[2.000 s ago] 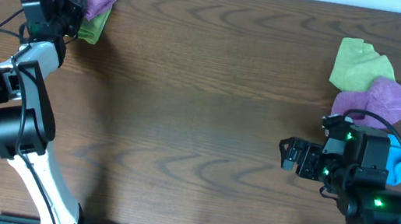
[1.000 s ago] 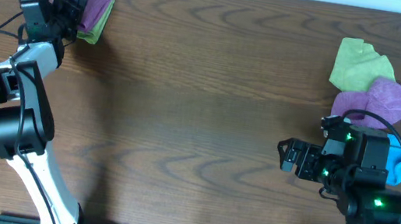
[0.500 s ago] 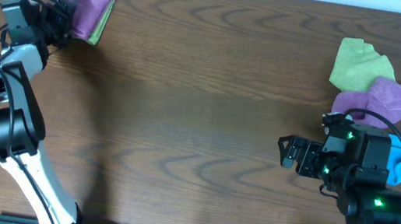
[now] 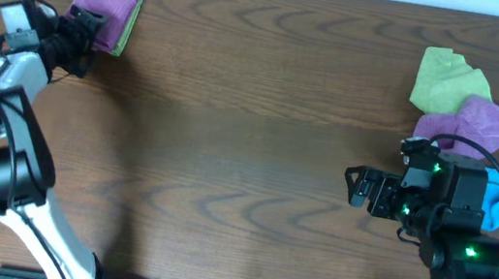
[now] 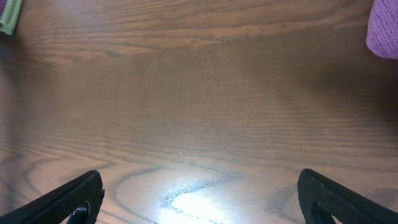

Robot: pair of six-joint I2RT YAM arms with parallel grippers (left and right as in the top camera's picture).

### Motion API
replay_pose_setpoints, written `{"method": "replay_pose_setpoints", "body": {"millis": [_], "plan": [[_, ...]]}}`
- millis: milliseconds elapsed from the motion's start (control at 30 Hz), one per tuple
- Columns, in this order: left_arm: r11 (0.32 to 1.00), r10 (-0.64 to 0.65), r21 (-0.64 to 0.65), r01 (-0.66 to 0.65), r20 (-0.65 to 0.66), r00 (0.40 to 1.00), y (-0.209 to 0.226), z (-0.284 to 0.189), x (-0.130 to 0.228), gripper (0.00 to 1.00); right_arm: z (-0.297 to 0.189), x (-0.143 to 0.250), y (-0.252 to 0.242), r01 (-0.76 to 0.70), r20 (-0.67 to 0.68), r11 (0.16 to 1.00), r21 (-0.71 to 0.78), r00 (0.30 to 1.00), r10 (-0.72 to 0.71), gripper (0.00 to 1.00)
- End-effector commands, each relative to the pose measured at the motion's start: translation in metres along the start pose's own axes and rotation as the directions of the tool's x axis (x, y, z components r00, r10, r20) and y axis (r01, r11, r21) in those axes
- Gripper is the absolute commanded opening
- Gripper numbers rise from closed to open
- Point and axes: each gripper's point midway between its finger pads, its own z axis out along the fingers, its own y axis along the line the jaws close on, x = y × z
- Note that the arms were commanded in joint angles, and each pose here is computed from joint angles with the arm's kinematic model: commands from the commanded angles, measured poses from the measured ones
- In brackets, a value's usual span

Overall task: Fold the cloth
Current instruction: 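Lower the purple bundle onto the green cloth and open the left gripper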

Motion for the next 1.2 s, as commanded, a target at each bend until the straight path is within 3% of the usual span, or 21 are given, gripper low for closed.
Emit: {"method": "replay_pose_setpoints", "body": {"millis": [0, 200, 367, 500, 700, 1167], "plan": [[0.984, 0.178, 0.007, -0.179, 0.074, 0.981, -0.03, -0.034, -0.011, 0.95, -0.001, -0.003, 0.002, -0.011, 0.011, 1.0, -0.013, 1.0, 0.011, 0.99], [0.907, 0.421, -0.075, -0.415, 0.099, 0.902, -0.055, -0.085, -0.001, 0.95, -0.003, -0.019, 0.003, 0.033, 0.075, 0.999, -0.008, 0.997, -0.032, 0.99], [0.818, 0.573, -0.117, -0.564, 0.078, 0.816, -0.067, -0.118, 0.013, 0.95, -0.01, -0.043, -0.016, 0.032, 0.179, 0.992, 0.119, 0.982, -0.053, 0.99], [0.825, 0.563, -0.114, -0.553, 0.077, 0.823, -0.071, -0.128, 0.019, 0.96, -0.012, -0.049, -0.033, 0.013, 0.202, 0.976, 0.217, 0.978, -0.058, 0.99], [0.862, 0.492, -0.14, -0.488, -0.006, 0.871, -0.052, -0.128, 0.035, 0.95, -0.009, -0.045, -0.035, 0.01, 0.181, 0.974, 0.225, 0.982, -0.052, 0.99], [0.861, 0.489, -0.153, -0.485, -0.009, 0.872, -0.049, -0.128, 0.035, 0.95, -0.009, -0.045, -0.035, 0.01, 0.181, 0.974, 0.225, 0.982, -0.052, 0.99]]}}
